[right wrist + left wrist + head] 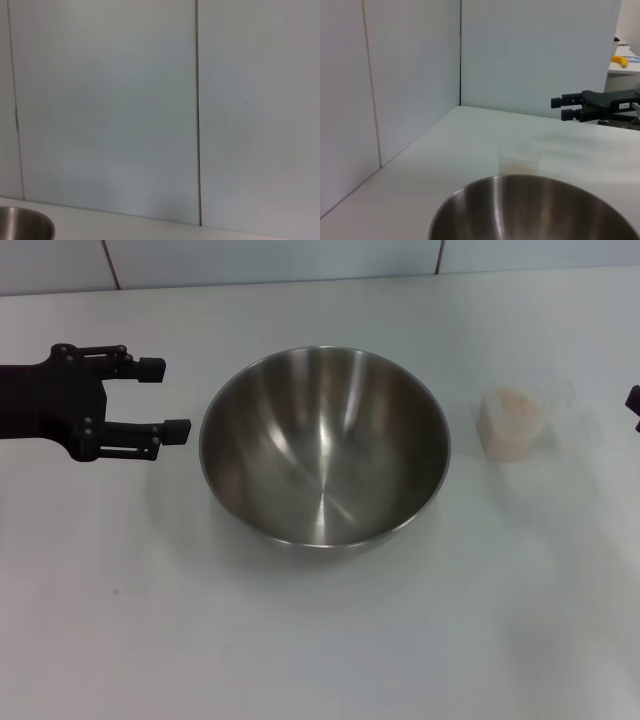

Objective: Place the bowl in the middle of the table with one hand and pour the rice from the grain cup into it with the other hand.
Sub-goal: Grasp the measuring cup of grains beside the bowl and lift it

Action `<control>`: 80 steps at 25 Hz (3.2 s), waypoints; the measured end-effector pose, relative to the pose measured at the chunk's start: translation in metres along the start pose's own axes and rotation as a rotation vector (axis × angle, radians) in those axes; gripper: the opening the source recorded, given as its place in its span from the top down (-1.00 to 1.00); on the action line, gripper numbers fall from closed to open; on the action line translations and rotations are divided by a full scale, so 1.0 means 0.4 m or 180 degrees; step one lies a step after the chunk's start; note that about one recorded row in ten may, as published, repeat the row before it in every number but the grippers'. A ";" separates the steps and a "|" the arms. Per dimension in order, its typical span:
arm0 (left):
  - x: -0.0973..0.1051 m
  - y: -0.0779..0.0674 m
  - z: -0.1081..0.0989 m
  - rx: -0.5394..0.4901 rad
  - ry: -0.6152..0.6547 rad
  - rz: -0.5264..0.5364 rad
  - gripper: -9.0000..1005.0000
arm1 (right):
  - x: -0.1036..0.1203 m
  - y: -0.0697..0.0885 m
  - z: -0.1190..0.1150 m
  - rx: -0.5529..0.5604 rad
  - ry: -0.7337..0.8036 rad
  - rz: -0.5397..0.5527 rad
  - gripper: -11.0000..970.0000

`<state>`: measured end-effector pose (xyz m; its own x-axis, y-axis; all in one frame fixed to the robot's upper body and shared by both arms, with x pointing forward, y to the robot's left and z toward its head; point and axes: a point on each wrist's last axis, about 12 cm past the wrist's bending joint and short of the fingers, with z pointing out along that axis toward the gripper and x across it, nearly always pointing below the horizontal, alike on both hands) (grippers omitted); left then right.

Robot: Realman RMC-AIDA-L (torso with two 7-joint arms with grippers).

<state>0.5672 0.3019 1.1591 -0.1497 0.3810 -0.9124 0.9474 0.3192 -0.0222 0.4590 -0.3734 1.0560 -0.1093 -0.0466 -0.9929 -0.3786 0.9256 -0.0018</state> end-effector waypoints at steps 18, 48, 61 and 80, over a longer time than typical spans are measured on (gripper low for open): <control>0.004 0.004 -0.009 -0.0087 -0.0018 -0.0053 -0.61 | 0.068 0.013 0.089 0.0074 0.0254 0.0030 -0.54; -0.002 0.023 -0.023 -0.0214 0.0019 -0.0033 -0.61 | 0.077 0.021 0.155 0.0100 0.0419 0.0092 -0.54; -0.003 0.027 -0.020 -0.0247 0.0040 -0.0016 -0.61 | 0.071 0.019 0.194 0.0143 0.0489 0.0086 -0.54; -0.002 0.030 -0.024 -0.0286 0.0048 -0.0009 -0.61 | 0.075 0.038 0.211 0.0040 0.0503 -0.0126 0.02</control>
<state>0.5761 0.3139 1.1635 -0.1573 0.3928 -0.9061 0.9179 0.3967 0.0126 0.5274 -0.3289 1.0160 -0.2380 -0.1408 -0.9610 -0.3741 0.9264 -0.0431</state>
